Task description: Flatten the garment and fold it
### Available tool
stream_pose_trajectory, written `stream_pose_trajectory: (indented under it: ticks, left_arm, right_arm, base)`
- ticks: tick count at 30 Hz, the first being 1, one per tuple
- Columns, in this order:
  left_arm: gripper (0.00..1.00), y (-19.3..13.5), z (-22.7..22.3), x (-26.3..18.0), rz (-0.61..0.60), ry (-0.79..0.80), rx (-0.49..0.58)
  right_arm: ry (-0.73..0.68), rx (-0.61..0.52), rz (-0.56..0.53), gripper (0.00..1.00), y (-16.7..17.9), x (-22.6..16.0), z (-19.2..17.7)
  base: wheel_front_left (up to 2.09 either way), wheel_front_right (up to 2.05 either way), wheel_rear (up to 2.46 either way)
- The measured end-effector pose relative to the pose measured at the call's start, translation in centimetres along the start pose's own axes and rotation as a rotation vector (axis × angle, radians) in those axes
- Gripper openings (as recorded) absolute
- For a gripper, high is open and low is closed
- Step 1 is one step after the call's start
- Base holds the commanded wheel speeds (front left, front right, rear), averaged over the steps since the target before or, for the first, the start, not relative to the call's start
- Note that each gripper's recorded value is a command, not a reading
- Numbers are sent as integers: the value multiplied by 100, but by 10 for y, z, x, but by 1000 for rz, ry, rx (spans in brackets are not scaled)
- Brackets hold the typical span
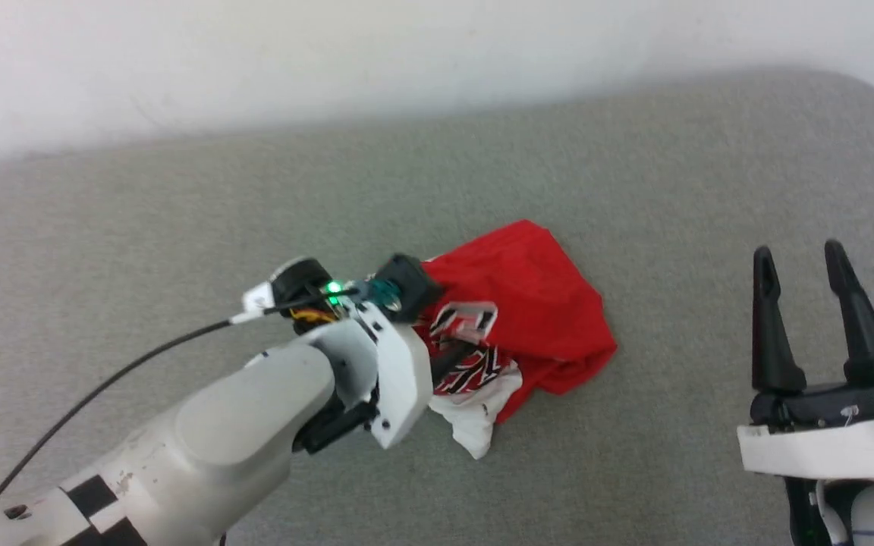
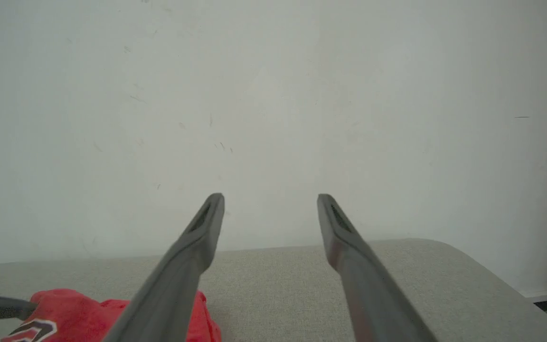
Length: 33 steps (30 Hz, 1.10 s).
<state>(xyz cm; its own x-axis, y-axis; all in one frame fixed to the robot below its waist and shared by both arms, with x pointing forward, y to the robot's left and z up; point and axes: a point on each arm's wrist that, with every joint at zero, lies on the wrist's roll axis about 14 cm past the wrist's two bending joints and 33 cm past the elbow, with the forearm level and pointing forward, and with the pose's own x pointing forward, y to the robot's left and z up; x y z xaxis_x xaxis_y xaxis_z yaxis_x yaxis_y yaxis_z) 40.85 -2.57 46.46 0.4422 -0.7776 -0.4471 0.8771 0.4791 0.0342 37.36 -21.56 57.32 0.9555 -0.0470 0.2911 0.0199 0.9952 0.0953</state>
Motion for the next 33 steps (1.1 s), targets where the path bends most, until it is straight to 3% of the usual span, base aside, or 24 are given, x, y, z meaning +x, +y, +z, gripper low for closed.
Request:
stream_pose_trajectory:
  ticks: [8,16,21,27,33]
  left_arm:
    - [100,49,77,-66,352,-424,37]
    - [100,102,102,-178,884,-671,36]
    - [100,110,67,-242,1157,-711,-34]
    - [100,103,23,-275,1322,-677,-97]
    - [100,82,-16,-268,1317,-598,-162]
  right_arm:
    - [-29,27,60,100,21,-4,11]
    - [-58,52,131,100,45,2,18]
    - [-67,55,143,100,49,4,21]
    - [-45,52,124,100,43,2,14]
    - [2,53,97,100,34,-7,1]
  base:
    - [0,0,0]
    - [0,0,0]
    - [0,0,0]
    - [0,0,0]
    - [0,0,0]
